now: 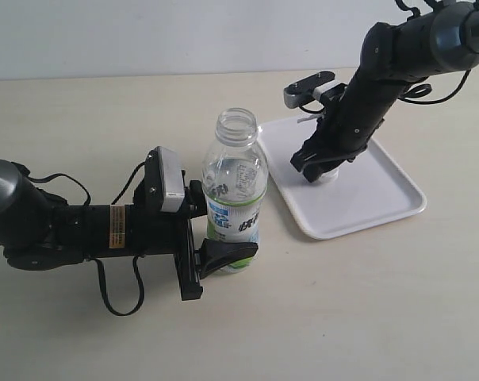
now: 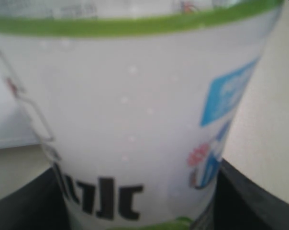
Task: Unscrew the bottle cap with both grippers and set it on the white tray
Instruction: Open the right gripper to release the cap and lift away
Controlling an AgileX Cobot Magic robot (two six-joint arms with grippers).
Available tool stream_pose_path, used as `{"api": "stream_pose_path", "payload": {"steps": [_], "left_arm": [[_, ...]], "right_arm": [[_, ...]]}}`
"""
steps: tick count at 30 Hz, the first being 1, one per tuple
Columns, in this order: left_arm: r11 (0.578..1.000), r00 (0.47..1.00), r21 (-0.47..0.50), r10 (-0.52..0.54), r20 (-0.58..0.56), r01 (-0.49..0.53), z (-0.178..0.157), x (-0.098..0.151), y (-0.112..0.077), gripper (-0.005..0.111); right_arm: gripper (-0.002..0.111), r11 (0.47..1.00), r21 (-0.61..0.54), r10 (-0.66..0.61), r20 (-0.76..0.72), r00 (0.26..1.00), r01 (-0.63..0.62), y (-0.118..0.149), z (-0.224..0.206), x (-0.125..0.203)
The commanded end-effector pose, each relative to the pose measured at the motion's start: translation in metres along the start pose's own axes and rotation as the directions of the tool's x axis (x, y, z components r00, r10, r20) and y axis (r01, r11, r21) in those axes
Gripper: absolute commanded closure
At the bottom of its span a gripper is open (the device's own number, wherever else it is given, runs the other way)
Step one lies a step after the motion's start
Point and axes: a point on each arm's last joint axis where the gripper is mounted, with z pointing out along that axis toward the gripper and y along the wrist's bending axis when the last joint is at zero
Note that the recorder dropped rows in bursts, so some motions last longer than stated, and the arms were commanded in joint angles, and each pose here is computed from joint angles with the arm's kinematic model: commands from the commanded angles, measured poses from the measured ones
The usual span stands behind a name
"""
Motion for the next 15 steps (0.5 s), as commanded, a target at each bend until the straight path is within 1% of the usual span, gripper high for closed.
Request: {"api": "stream_pose_path", "payload": {"steps": [1,4,6,9,15], "left_arm": [[1.000,1.000,0.003,0.010,0.023,-0.010,0.0014,-0.0051,-0.0001,0.106],[1.000,1.000,0.003,0.010,0.023,-0.010,0.0014,-0.0051,-0.0001,0.106],[1.000,1.000,0.003,0.010,0.023,-0.010,0.0014,-0.0051,-0.0001,0.106],[1.000,1.000,0.003,0.010,0.023,-0.010,0.0014,-0.0051,-0.0001,0.106],[1.000,1.000,0.003,0.008,0.023,-0.008,0.0014,-0.0051,-0.0001,0.106]], "right_arm": [[0.108,1.000,0.009,0.000,-0.004,1.000,0.000,-0.0029,0.0048,0.0023],[0.108,1.000,0.009,0.000,-0.004,1.000,0.000,-0.0030,0.0050,0.0023],[0.105,1.000,0.009,0.000,-0.004,1.000,0.000,-0.0030,0.0050,0.0023],[0.094,1.000,0.009,0.000,-0.002,1.000,0.000,-0.0029,0.0042,0.0021],[0.065,1.000,0.013,0.000,0.004,1.000,0.000,-0.0032,0.0042,0.0015]]}}
